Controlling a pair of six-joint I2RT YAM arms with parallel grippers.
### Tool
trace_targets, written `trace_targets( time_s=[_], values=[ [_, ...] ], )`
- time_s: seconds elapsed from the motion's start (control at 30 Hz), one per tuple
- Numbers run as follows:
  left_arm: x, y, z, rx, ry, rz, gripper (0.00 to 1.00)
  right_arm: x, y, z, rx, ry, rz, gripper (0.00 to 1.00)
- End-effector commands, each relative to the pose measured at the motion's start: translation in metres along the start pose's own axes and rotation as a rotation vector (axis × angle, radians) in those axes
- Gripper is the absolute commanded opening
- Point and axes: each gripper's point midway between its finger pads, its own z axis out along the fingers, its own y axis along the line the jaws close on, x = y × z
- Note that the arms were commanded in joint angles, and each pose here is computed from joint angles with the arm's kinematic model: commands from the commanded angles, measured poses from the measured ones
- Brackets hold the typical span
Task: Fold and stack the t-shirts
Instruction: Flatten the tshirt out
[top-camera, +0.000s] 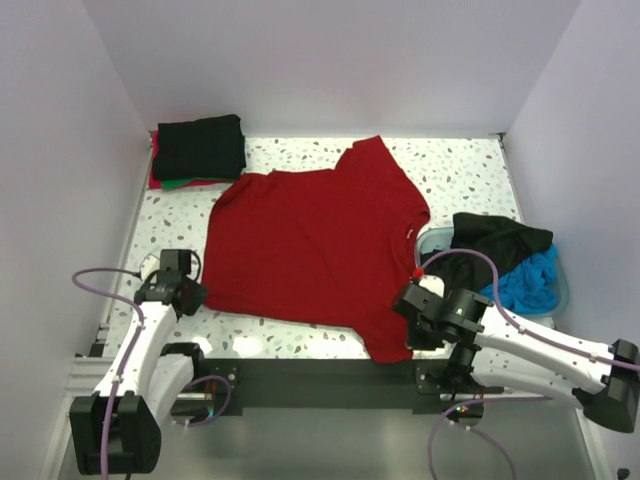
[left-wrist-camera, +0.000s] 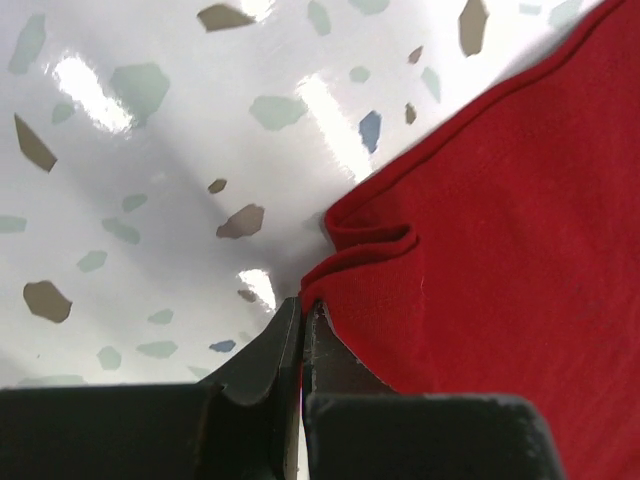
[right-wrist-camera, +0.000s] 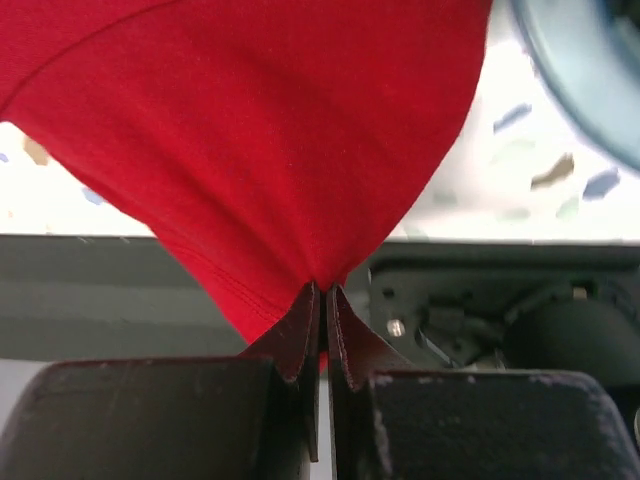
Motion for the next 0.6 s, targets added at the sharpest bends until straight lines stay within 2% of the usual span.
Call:
trace_targets(
  time_s=[0.0, 0.17, 0.33, 0.5, 0.57],
  values=[
    [0.01, 0.009, -0.004, -0.029, 0.04, -0.048, 0.0, 0.024, -0.02, -0.011, 0.081, 0.108, 0.01, 0.0],
    [0.012, 0.007, -0.009, 0.004, 0.041, -0.085, 0.0, 0.017, -0.025, -0.012, 0.124, 0.079, -0.003, 0.0],
    [-0.008, 0.005, -0.02, -0.023, -0.027, -0.1, 0.0, 0.003, 0.002, -0.001, 0.094, 0.06, -0.081, 0.0],
    [-0.004, -0.004, -0.016, -0.01, 0.015, -0.078, 0.0, -0.042, 0.017, -0.015, 0.131, -0.056, -0.147, 0.0],
    [-0.009, -0.006, -0.016, -0.012, 0.0, -0.085, 0.0, -0.058, 0.02, -0.014, 0.123, -0.063, -0.153, 0.0]
  ],
)
